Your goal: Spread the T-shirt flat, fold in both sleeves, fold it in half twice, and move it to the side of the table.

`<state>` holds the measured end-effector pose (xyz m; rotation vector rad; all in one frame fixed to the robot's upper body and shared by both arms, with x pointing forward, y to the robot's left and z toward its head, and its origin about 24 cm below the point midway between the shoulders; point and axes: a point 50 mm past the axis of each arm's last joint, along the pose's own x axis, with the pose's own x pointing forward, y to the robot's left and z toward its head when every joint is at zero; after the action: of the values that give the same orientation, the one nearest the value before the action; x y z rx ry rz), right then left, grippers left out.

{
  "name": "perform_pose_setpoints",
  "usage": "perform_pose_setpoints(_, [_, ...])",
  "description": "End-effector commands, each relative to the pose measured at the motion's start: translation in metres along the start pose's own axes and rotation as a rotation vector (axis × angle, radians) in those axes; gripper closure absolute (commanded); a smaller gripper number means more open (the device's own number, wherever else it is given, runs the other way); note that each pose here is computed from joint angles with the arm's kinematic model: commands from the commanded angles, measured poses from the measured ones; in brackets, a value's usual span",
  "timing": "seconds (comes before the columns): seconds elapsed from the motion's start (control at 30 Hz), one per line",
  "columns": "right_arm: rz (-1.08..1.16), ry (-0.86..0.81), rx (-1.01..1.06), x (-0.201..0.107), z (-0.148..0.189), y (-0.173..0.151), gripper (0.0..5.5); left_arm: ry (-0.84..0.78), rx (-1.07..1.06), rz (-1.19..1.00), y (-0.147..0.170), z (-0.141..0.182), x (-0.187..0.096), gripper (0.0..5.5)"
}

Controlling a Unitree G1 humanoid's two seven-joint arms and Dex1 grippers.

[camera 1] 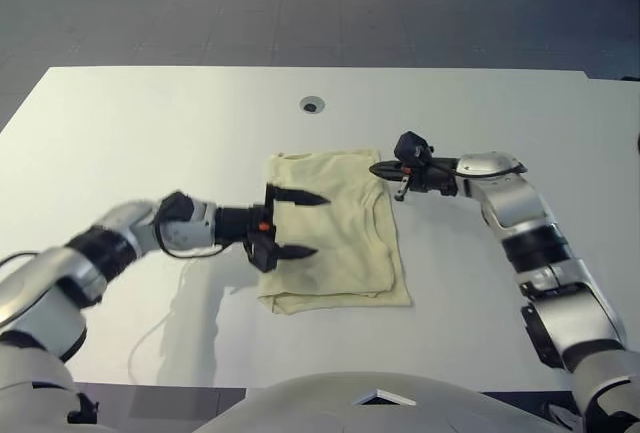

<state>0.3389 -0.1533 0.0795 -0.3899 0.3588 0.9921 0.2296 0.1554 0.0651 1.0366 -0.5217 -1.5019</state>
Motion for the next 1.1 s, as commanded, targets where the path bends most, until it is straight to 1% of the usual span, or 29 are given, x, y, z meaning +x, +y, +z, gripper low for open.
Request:
perform_pose_setpoints(0.03, [-0.054, -0.026, 0.004, 0.011, 0.005, -0.014, 5.50, 0.038, -0.074, -0.043, -0.010, 0.005, -0.001, 0.11])
perform_pose_setpoints(0.2, [-0.088, 0.021, 0.020, 0.019, -0.005, -0.020, 5.50, 0.047, -0.134, -0.090, -0.026, 0.009, 0.002, 0.11])
perform_pose_setpoints(0.27, [-0.093, 0.074, 0.009, 0.020, -0.013, -0.020, 5.50, 0.061, -0.143, -0.099, -0.028, 0.008, 0.001, 0.11])
perform_pose_setpoints(0.47, [-0.143, 0.185, -0.015, 0.012, -0.034, -0.025, 5.50, 0.109, -0.195, -0.148, -0.041, 0.005, -0.004, 0.11])
perform_pose_setpoints(0.67, [-0.192, 0.125, -0.008, 0.009, -0.026, -0.032, 5.50, 0.123, -0.184, -0.148, -0.038, 0.002, -0.005, 0.11])
perform_pose_setpoints(0.8, [-0.210, 0.024, 0.010, 0.006, -0.016, -0.035, 5.50, 0.124, -0.173, -0.139, -0.035, 0.002, -0.007, 0.11])
perform_pose_setpoints(0.9, [-0.191, -0.089, 0.034, -0.002, -0.003, -0.038, 5.50, 0.103, -0.127, -0.051, -0.017, 0.004, -0.009, 0.11])
perform_pose_setpoints(1.0, [-0.186, -0.158, 0.026, -0.021, 0.004, -0.037, 5.50, 0.077, -0.081, 0.056, 0.003, 0.011, -0.016, 0.11])
perform_pose_setpoints(1.1, [-0.207, -0.196, -0.018, -0.045, 0.011, -0.026, 5.03, 0.022, -0.077, 0.175, 0.023, 0.024, -0.021, 0.10])
